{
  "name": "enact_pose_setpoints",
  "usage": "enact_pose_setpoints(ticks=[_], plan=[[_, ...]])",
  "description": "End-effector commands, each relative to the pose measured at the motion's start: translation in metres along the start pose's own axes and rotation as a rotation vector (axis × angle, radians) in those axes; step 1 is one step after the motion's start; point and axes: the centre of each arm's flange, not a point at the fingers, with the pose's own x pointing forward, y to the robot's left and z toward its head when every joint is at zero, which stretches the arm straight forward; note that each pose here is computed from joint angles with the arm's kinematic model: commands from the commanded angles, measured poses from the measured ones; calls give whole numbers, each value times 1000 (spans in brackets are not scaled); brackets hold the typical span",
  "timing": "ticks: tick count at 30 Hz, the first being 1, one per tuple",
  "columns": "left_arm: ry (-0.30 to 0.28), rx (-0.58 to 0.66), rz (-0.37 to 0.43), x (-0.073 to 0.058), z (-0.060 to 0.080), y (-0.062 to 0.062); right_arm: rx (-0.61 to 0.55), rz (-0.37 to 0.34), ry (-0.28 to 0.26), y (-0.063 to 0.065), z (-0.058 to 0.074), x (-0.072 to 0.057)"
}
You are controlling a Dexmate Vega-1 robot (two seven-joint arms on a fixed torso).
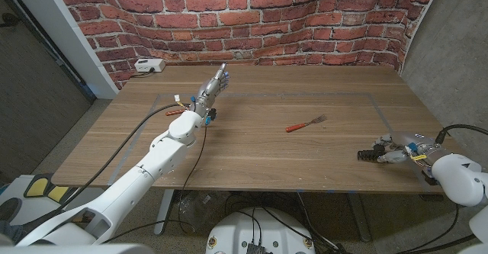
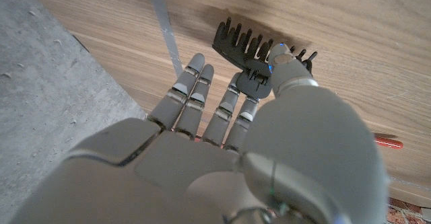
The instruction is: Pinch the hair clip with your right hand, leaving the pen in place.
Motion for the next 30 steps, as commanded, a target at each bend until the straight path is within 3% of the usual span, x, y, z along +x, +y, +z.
enact_pose_setpoints(ticks=[1,13,30], plan=[[-2,-7,-5,3,-2,-1,-18,-55,-23,-15,9,-7],[-5,-9,-12,7,-3,0,-39,-121,-56,-30,21,-16],[7,-13,-19,8,-7,4,-27,-164,-87,-35,29,-20]])
